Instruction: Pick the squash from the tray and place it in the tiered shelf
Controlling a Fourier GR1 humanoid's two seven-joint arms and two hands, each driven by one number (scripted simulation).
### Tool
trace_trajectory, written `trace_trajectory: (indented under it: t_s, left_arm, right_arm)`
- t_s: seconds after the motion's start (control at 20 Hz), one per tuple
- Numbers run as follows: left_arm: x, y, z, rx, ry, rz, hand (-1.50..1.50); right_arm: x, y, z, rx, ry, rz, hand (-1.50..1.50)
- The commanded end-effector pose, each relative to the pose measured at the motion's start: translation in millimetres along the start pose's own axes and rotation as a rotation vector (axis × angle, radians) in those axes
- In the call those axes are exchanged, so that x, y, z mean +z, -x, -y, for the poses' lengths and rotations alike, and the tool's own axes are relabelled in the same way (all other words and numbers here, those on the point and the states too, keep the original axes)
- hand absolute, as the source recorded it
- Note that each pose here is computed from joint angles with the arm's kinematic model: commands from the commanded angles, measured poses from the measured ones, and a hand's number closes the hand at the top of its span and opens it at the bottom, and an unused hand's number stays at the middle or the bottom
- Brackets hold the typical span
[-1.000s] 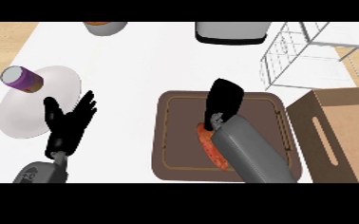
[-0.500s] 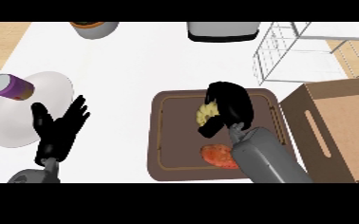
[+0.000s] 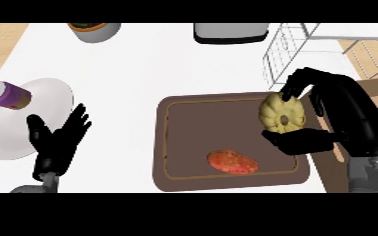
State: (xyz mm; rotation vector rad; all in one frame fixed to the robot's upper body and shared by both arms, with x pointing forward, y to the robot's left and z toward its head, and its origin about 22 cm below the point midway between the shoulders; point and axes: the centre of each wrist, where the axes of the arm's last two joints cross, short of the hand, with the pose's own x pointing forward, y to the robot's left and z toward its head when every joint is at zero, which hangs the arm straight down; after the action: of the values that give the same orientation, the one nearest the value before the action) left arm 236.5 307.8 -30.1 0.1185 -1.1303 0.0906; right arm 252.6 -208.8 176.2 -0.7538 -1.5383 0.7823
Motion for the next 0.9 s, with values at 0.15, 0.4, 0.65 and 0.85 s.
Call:
trace_trajectory:
  t_s: [0.15,0.4,0.65,0.85]
  left_arm:
    - [3,3,2,-0.016,0.021,-0.031,0.0]
    - [-2,20,5,-0.02,0.049,-0.034,0.0]
    - [-9,-4,37,-0.021,0.044,-0.016,0.0]
    - [-12,-16,22,-0.033,0.048,-0.004,0.0]
  right_arm:
    - [33,-10,119,-0.018,0.178,-0.013,1.5]
    - [27,-12,172,-0.018,0.23,-0.068,1.5]
    - [0,7,212,-0.078,0.28,-0.103,1.5]
    - [-26,-4,248,-0.124,0.306,-0.135,1.5]
